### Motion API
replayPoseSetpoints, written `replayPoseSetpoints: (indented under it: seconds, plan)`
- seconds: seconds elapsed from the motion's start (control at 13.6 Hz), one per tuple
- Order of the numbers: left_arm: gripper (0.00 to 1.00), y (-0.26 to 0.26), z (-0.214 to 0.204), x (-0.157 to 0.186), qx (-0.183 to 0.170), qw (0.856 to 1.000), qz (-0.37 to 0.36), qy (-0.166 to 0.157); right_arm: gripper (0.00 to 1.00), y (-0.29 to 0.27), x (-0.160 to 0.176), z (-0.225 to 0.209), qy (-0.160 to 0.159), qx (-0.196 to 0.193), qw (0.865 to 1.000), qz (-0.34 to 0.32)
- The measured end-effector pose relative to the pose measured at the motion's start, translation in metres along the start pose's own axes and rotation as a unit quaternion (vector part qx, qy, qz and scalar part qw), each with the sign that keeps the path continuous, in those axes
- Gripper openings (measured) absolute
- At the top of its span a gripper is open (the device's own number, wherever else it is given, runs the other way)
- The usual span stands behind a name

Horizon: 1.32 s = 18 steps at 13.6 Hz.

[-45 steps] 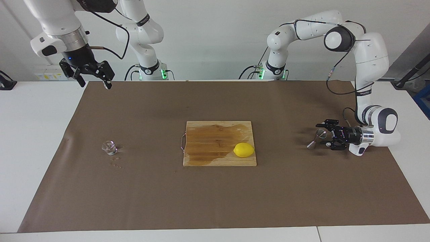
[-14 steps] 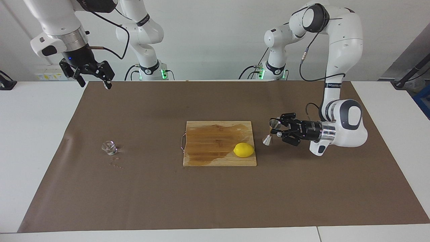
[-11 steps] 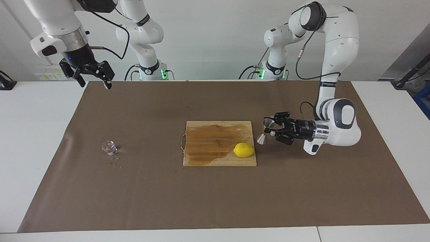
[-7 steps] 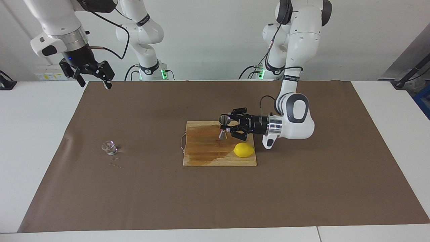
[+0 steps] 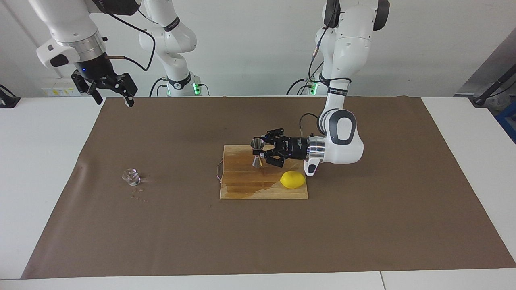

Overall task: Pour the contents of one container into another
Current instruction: 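Carry the metal cup with the left gripper over the wooden board, then lower the metal cup onto the board and open the left gripper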

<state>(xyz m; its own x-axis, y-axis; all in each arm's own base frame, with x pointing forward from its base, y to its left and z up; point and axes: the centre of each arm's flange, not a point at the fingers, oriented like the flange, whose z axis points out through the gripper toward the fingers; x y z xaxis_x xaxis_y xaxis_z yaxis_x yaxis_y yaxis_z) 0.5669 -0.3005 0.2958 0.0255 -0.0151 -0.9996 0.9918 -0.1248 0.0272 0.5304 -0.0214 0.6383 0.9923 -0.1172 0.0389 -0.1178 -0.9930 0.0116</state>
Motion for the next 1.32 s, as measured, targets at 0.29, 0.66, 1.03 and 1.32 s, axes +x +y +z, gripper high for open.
replayPoseSetpoints:
  seconds: [0.29,0.66,1.03,1.32]
  plan:
    - [0.5,-0.002,0.0,0.02,-0.002,1.0,0.006,0.004,1.0,0.0,0.0,0.0,0.0,0.0,1.0,0.0]
    - [0.5,-0.002,-0.006,0.041,-0.007,1.0,0.016,0.01,1.0,0.0,0.0,0.0,0.0,0.0,1.0,0.0]
    - [0.5,-0.002,-0.009,0.049,-0.011,1.0,0.018,0.013,1.0,0.0,0.0,0.0,0.0,0.0,1.0,0.0]
    - [0.5,-0.002,-0.009,0.049,-0.011,1.0,0.019,0.013,1.0,0.0,0.0,0.0,0.0,0.0,1.0,0.0]
